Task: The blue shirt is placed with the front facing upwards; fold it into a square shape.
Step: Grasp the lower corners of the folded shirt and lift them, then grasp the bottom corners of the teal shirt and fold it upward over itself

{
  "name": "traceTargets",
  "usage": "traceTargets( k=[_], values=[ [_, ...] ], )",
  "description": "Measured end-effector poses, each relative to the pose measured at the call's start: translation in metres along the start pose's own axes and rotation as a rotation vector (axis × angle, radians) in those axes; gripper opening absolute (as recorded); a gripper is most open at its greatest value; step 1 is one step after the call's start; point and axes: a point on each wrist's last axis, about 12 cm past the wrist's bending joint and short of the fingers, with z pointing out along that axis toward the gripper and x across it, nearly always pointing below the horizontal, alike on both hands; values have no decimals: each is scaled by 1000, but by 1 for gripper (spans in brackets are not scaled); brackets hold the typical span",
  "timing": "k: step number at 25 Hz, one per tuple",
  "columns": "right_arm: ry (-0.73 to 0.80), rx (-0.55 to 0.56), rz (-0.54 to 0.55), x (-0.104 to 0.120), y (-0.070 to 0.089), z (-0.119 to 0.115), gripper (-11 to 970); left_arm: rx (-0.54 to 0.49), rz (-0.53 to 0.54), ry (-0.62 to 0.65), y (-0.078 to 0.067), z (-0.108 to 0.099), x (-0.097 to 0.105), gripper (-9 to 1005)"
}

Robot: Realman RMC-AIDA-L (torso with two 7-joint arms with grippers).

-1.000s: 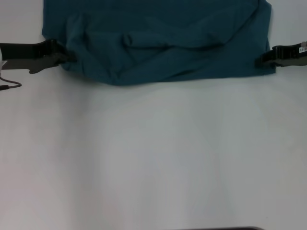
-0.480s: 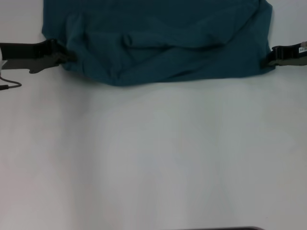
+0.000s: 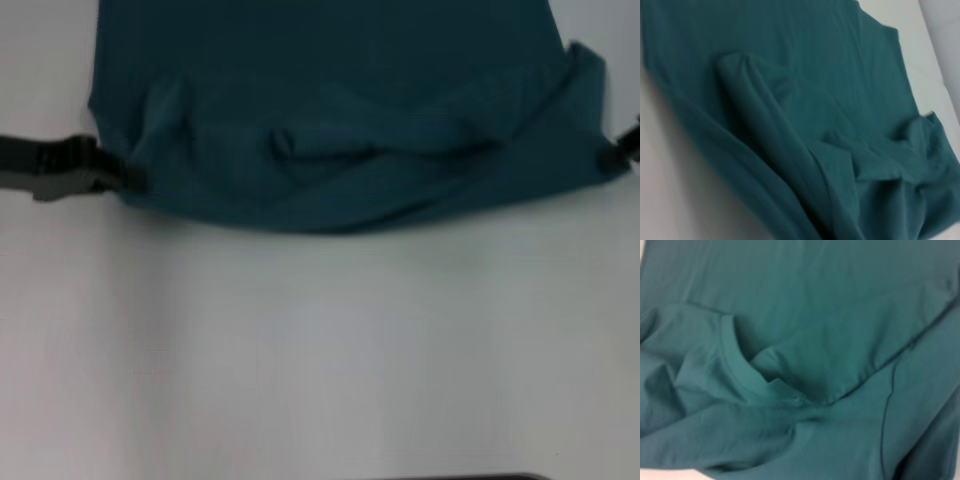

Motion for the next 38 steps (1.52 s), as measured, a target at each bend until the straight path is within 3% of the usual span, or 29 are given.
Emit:
traceTargets(
  k=[5,13,30,38],
  values=[
    [123,-32,-10,18,2,-18,29,31,32,147,0,-13,17,18],
    [294,-7,10,44,-4,-20,30,-17,24,308,6,-20,39,18],
    [369,-60,11,65,-6,-18,30,14,15,413,8,-21,70,17],
    [314,-73,4,59,-7,-23,29,20,58,396,4,-25,59,17]
  ],
)
